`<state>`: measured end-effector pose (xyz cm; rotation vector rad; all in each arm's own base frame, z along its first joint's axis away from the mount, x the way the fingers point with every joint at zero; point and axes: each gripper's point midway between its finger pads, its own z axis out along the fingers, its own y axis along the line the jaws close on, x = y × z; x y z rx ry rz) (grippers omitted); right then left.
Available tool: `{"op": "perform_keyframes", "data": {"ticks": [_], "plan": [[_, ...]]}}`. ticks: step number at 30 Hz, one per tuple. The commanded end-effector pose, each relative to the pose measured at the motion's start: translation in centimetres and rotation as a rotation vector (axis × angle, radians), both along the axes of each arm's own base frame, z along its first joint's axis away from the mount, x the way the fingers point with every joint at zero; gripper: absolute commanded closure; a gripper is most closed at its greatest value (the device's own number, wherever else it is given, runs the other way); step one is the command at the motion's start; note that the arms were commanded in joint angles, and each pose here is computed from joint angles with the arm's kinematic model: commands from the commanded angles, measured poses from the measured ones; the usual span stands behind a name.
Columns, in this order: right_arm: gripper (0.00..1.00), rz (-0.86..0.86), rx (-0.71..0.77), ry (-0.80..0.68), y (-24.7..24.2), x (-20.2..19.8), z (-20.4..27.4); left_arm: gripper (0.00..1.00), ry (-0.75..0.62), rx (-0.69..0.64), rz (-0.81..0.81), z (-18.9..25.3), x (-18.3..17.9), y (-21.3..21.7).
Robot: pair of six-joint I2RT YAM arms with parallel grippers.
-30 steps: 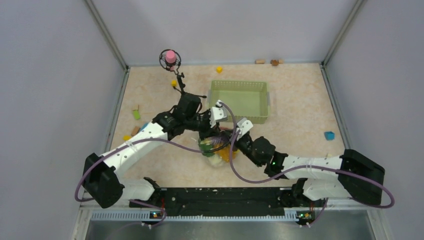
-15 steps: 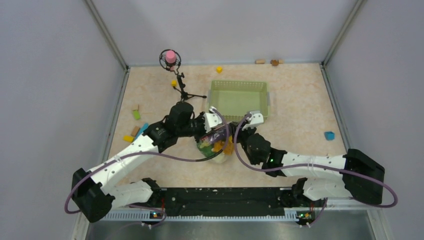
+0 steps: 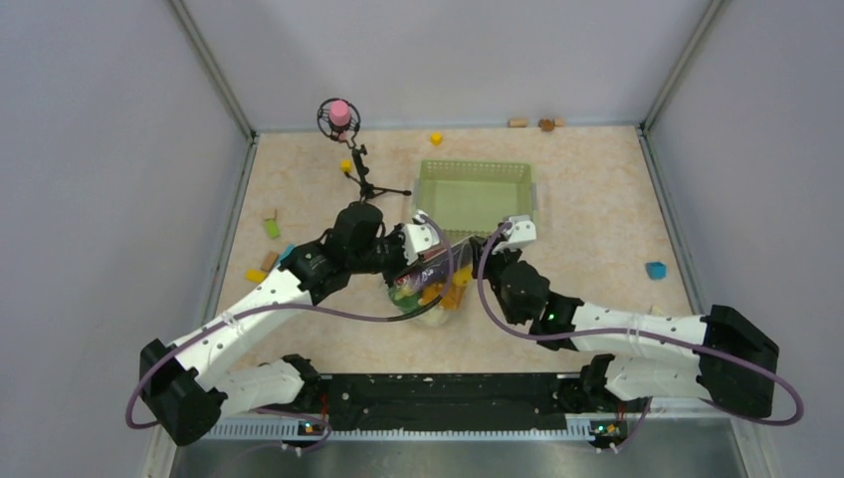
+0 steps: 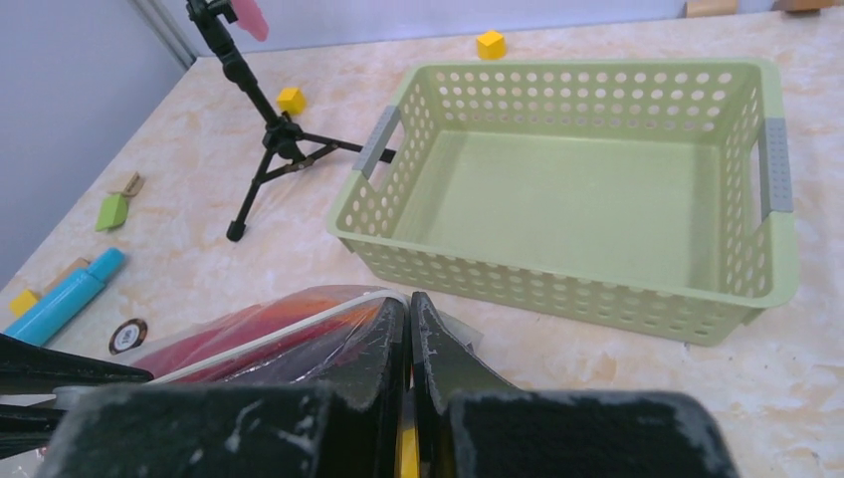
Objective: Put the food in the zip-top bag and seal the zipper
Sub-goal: Adjust the zipper food storage bag at the center of the board.
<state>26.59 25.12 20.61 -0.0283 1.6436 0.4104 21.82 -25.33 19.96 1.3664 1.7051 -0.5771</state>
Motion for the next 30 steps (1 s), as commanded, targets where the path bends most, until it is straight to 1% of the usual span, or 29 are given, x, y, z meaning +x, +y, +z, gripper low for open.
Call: {"op": "perform_keyframes", "data": {"ticks": [1, 5, 6, 7, 8, 9, 10, 12, 14, 16, 19, 20, 22, 26, 30], "plan": [[1.0, -0.117, -0.025, -0.062, -3.5, 1.4, 2.2, 1.0, 0.116, -0.009, 0.018, 0.5, -1.4, 0.3], [1.0, 0.047, -0.062, -0.048, -0.9, 0.6, 2.9, 1.0, 0.097, -0.115, 0.122, 3.1, 0.9, -1.1], [0.95, 0.061, -0.057, -0.048, -0.8, 0.4, 3.2, 1.0, 0.096, -0.154, 0.166, 4.0, 1.7, -1.4], [0.77, 0.069, -0.048, -0.045, -0.9, 0.2, 3.3, 1.0, 0.099, -0.19, 0.22, 4.8, 2.7, -1.7], [0.56, 0.076, -0.039, -0.045, -1.0, -0.1, 3.4, 1.0, 0.101, -0.229, 0.261, 5.6, 3.4, -2.0], [0.3, 0.085, -0.02, -0.051, -1.3, -0.4, 3.6, 1.0, 0.117, -0.266, 0.312, 6.2, 4.1, -2.2], [0.18, 0.097, -0.001, -0.057, -1.6, -0.8, 3.8, 1.0, 0.127, -0.304, 0.342, 6.8, 4.6, -2.6], [0.03, 0.134, 0.039, -0.079, -2.1, -1.9, 4.0, 1.0, 0.201, -0.395, 0.451, 7.2, 5.7, -3.0], [0.01, 0.162, 0.091, -0.109, -3.0, -2.9, 4.3, 1.0, 0.273, -0.47, 0.511, 7.1, 6.4, -4.1], [0.01, 0.187, 0.142, -0.13, -3.8, -3.9, 4.4, 1.0, 0.305, -0.488, 0.584, 6.9, 7.1, -5.1], [0.01, 0.256, 0.195, -0.132, -4.4, -5.7, 4.6, 1.0, 0.198, -0.471, 0.787, 6.9, 8.4, -5.4], [0.01, 0.274, 0.2, -0.12, -4.6, -6.3, 4.4, 1.0, 0.151, -0.466, 0.834, 7.1, 8.5, -5.7], [0.01, 0.316, 0.215, -0.107, -4.8, -7.2, 4.4, 1.0, 0.102, -0.469, 0.898, 7.8, 8.1, -6.6], [0.01, 0.402, 0.217, -0.095, -4.3, -8.7, 4.3, 1.0, 0.119, -0.509, 1.026, 8.6, 8.2, -8.2], [0.01, 0.448, 0.184, -0.047, -3.8, -9.4, 3.3, 1.0, 0.058, -0.507, 1.267, 8.1, 9.5, -7.9]]}}
